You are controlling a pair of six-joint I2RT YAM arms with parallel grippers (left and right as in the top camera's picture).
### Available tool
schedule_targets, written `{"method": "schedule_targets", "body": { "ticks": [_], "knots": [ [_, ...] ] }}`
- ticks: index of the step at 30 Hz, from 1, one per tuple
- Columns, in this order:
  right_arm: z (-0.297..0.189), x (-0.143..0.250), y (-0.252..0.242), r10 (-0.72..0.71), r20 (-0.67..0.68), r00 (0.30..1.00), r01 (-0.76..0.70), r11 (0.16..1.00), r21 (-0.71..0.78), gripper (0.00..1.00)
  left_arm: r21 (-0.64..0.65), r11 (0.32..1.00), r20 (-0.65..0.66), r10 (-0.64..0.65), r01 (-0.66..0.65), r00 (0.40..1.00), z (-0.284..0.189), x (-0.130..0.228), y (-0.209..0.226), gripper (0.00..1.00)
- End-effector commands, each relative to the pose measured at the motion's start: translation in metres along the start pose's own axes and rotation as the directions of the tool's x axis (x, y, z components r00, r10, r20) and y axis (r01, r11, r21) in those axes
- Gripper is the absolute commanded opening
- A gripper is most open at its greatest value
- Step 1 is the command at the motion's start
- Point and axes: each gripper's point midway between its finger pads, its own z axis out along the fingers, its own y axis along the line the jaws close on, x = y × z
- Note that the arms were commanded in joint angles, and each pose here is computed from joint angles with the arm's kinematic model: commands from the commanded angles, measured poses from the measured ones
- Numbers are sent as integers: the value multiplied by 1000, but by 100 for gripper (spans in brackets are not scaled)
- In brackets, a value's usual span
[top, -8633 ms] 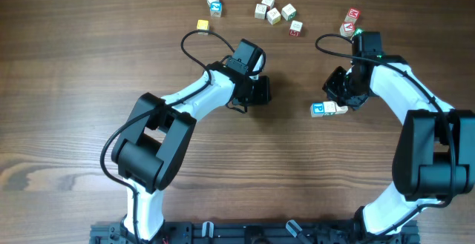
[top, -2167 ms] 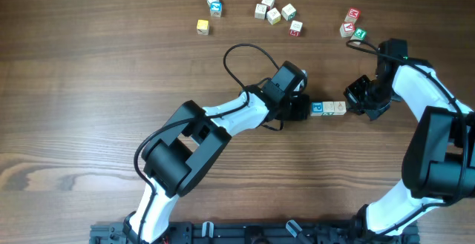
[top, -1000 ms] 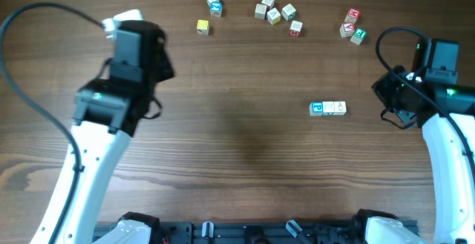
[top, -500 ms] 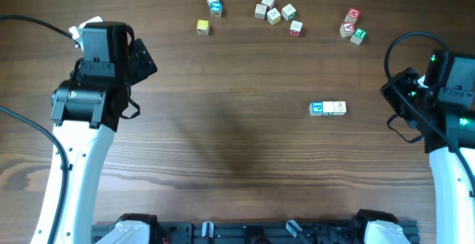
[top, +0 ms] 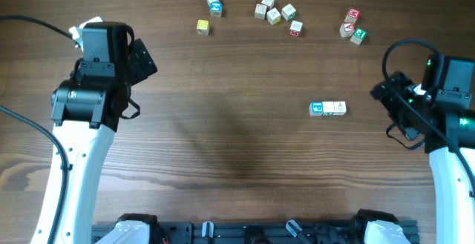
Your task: Form a horizontal line
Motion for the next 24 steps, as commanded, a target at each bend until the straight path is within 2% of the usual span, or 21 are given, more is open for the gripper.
{"method": "schedule_targets", "body": {
  "ticks": [1,14,17,19,22,24],
  "knots": [
    [-4,1,0,0,3,1000,0,1000,-5,100,-6,1000,19,-9,10,1000,-4,-4,4,100],
    [-4,-9,-2,-15,50,999,15,1000,15,100,-5,1000,19,-10,10,1000,-4,-5,4,100],
    [-6,-26,20,-143,136,980,153,986,-67,100,-5,1000,19,-10,10,1000,-4,-5,4,100],
    [-18,-36,36,-233,252,939,274,951,-142,100,-5,1000,19,-10,10,1000,-4,-5,4,100],
    [-41,-33,38,-208,448,870,338,911,-235,100,-5,1000,19,-10,10,1000,-4,-5,4,100],
    [-55,-24,42,-201,576,793,432,852,-297,100,-5,1000,19,-10,10,1000,-4,-5,4,100]
  ]
}}
